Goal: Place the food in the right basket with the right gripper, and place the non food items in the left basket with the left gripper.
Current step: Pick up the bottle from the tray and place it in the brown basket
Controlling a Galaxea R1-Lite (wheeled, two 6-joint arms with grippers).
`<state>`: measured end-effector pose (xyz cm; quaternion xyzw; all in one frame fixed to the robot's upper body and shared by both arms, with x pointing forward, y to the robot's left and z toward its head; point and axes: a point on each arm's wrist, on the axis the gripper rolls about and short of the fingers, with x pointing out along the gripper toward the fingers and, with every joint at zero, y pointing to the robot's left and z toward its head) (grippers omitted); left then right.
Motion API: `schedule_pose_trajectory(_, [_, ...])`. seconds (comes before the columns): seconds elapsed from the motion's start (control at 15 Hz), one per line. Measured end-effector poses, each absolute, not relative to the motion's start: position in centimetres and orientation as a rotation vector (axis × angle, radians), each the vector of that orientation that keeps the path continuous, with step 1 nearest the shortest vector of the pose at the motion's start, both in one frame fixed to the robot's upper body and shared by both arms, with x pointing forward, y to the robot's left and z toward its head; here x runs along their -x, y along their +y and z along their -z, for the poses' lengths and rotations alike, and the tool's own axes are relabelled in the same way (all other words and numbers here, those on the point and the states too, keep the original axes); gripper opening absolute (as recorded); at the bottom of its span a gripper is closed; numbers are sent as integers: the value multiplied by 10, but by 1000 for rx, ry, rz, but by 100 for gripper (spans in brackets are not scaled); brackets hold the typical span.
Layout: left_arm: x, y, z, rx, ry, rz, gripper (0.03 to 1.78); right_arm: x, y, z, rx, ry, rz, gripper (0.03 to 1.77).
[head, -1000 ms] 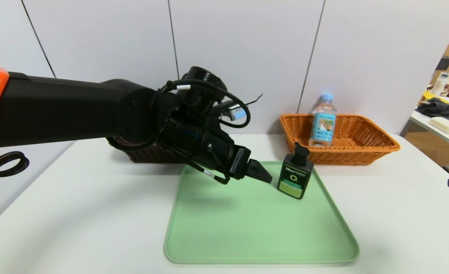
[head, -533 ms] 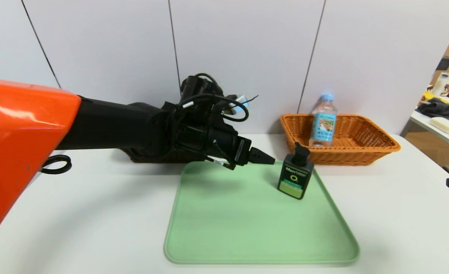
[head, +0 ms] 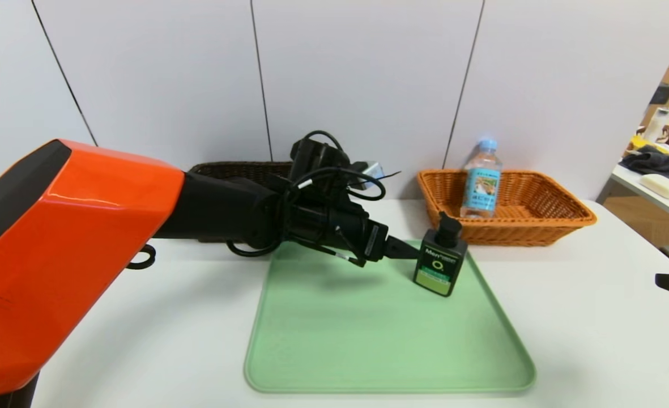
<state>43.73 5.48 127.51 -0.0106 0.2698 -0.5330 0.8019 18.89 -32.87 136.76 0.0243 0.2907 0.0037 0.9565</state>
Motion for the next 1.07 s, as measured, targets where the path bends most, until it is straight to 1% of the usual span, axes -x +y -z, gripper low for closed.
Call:
schedule_pose_trajectory(0.27, [-432, 50, -1279, 34, 574, 1166, 169, -191, -329, -1364, -47, 608, -6, 170])
schedule_pose_trajectory(0.47, [-426, 44, -1289, 38, 523, 1210, 169, -191, -328, -1363, -46, 612, -7, 170])
schedule_pose_trajectory(0.67, [-420, 36, -1295, 51, 466, 1305, 169, -191, -328, -1362, -46, 616, -12, 170])
schedule_pose_trajectory(1.0, [-426, 29, -1292, 65, 365, 1381, 169, -190, -328, -1361, -49, 617, -15, 170])
schedule_pose_trajectory(1.07, [-427, 29, -1289, 64, 369, 1379, 169, -190, -328, -1361, -51, 617, -21, 170])
